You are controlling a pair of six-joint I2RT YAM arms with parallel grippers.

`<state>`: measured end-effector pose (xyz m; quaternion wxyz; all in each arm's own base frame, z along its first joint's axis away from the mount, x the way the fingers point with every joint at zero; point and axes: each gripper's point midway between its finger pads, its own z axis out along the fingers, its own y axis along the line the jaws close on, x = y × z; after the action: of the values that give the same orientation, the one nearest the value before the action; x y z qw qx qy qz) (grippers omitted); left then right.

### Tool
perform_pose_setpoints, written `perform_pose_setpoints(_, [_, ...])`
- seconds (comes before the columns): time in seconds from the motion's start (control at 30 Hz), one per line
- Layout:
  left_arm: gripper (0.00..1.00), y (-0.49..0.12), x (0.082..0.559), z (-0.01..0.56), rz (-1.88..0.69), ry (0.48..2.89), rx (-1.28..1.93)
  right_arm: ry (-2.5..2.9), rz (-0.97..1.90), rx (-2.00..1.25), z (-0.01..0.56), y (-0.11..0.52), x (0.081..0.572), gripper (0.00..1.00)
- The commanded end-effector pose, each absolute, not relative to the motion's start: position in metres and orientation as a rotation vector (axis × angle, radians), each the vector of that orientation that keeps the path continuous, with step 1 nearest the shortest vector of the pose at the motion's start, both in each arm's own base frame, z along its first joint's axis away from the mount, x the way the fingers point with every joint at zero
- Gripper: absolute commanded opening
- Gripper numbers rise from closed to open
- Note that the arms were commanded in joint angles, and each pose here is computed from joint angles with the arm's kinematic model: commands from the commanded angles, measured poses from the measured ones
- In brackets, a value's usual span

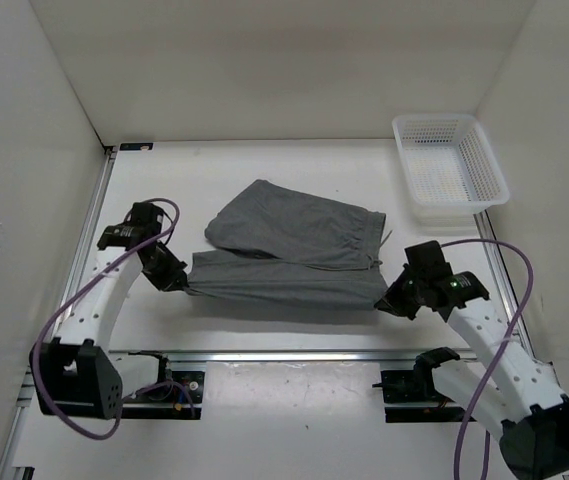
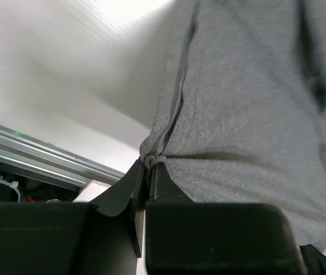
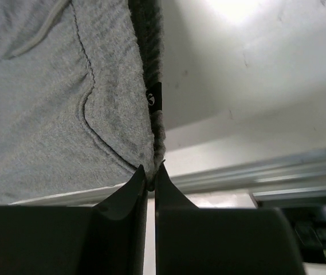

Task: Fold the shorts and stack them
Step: Fold the shorts

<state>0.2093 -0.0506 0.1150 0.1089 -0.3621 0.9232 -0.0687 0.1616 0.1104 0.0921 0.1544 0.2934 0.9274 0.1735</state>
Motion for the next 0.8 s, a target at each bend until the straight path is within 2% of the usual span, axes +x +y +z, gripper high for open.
perform_pose_setpoints(0.0, [0.1, -0.032, 0.207, 0.143, -0.138, 2.578, -1.055, 2.658, 0.271, 0.898, 0.092, 0.075, 0.136, 0.0])
perform_pose_setpoints(0.2, [0.1, -0.025, 0.261, 0.188, -0.118, 2.504, -0.949, 2.547, 0.156, 0.842, 0.132, 0.059, 0.166, 0.0])
perform_pose_setpoints(0.23, [0.1, -0.024, 0.279, 0.209, -0.126, 2.462, -0.91, 2.525, 0.146, 0.82, 0.138, 0.059, 0.177, 0.0])
perform_pose_setpoints(0.4, [0.1, -0.02, 0.348, 0.237, -0.094, 2.416, -0.84, 2.457, 0.038, 0.748, 0.163, 0.059, 0.238, 0.0])
perform_pose_setpoints(0.43, [0.1, -0.025, 0.366, 0.223, -0.078, 2.458, -0.838, 2.429, 0.047, 0.729, 0.167, 0.062, 0.253, 0.0])
perform_pose_setpoints(0.5, [0.1, -0.031, 0.398, 0.238, -0.123, 2.431, -0.789, 2.418, 0.012, 0.722, 0.167, 0.067, 0.282, 0.0])
perform_pose_setpoints(0.57, [0.1, -0.042, 0.433, 0.206, -0.13, 2.511, -0.764, 2.427, -0.057, 0.726, 0.159, 0.067, 0.309, 0.0])
perform_pose_setpoints(0.6, [0.1, -0.049, 0.46, 0.228, -0.173, 2.449, -0.708, 2.363, -0.072, 0.746, 0.174, 0.063, 0.331, 0.0])
perform_pose_setpoints(0.63, [0.1, -0.05, 0.473, 0.225, -0.171, 2.453, -0.708, 2.349, -0.083, 0.749, 0.175, 0.064, 0.343, 0.0])
perform_pose_setpoints(0.67, [0.12, -0.058, 0.493, 0.189, -0.142, 2.525, -0.692, 2.356, -0.116, 0.753, 0.165, 0.063, 0.36, 0.0])
perform_pose_setpoints(0.7, [0.21, -0.067, 0.518, 0.218, -0.182, 2.438, -0.624, 2.348, -0.123, 0.746, 0.165, 0.06, 0.373, 0.06])
perform_pose_setpoints(0.73, [0.37, -0.074, 0.524, 0.215, -0.225, 2.459, -0.596, 2.316, -0.073, 0.735, 0.181, 0.065, 0.393, 0.58])
perform_pose_setpoints(0.77, [0.55, -0.08, 0.534, 0.196, -0.247, 2.492, -0.592, 2.384, -0.047, 0.694, 0.17, 0.073, 0.402, 0.82])
